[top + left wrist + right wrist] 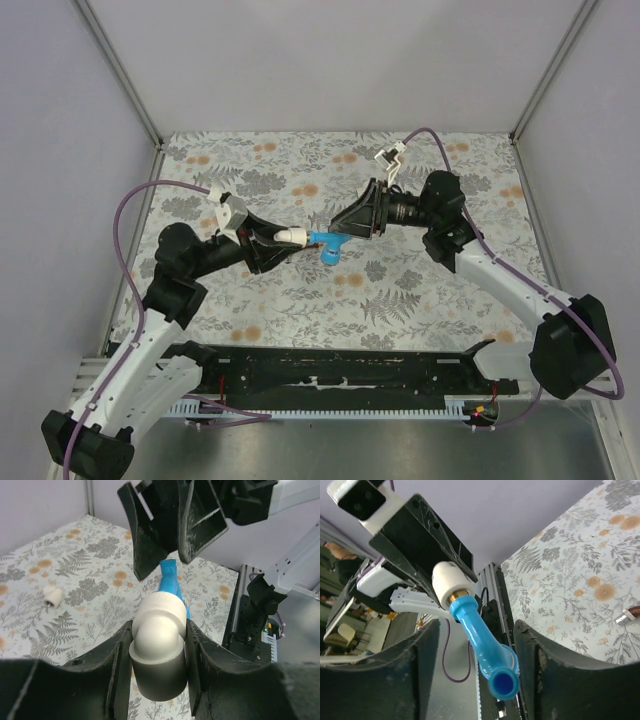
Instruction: Install the water faucets
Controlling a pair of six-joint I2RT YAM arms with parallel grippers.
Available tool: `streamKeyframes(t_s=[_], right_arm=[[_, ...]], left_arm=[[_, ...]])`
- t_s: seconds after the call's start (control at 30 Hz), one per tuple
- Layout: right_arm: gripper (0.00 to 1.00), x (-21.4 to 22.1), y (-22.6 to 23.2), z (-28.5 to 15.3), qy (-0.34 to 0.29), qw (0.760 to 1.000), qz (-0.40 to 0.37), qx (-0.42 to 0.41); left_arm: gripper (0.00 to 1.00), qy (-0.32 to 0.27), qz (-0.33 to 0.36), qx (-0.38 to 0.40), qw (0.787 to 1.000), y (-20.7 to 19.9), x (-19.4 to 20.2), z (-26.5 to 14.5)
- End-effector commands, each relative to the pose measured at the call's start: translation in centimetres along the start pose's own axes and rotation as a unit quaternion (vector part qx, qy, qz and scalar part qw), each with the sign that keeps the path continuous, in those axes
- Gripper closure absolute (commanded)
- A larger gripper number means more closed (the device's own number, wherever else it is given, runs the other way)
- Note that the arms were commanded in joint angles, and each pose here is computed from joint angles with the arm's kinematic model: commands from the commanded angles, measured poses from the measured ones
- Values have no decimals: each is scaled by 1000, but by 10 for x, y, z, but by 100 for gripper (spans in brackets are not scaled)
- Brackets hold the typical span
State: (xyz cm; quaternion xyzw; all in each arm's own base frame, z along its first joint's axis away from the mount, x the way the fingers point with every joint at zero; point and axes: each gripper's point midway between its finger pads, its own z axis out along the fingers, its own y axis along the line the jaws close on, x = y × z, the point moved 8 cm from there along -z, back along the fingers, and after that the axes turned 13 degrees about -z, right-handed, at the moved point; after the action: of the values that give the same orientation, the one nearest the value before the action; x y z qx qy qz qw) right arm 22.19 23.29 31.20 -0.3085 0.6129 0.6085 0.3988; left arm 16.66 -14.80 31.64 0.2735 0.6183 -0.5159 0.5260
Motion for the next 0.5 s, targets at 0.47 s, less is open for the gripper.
streamKeyframes(t_s=[0.47], right_arm=[[2,5,-10,-55,26,949,-265,169]], left_arm=[[98,-20,-144,-180,973,43,6,7]])
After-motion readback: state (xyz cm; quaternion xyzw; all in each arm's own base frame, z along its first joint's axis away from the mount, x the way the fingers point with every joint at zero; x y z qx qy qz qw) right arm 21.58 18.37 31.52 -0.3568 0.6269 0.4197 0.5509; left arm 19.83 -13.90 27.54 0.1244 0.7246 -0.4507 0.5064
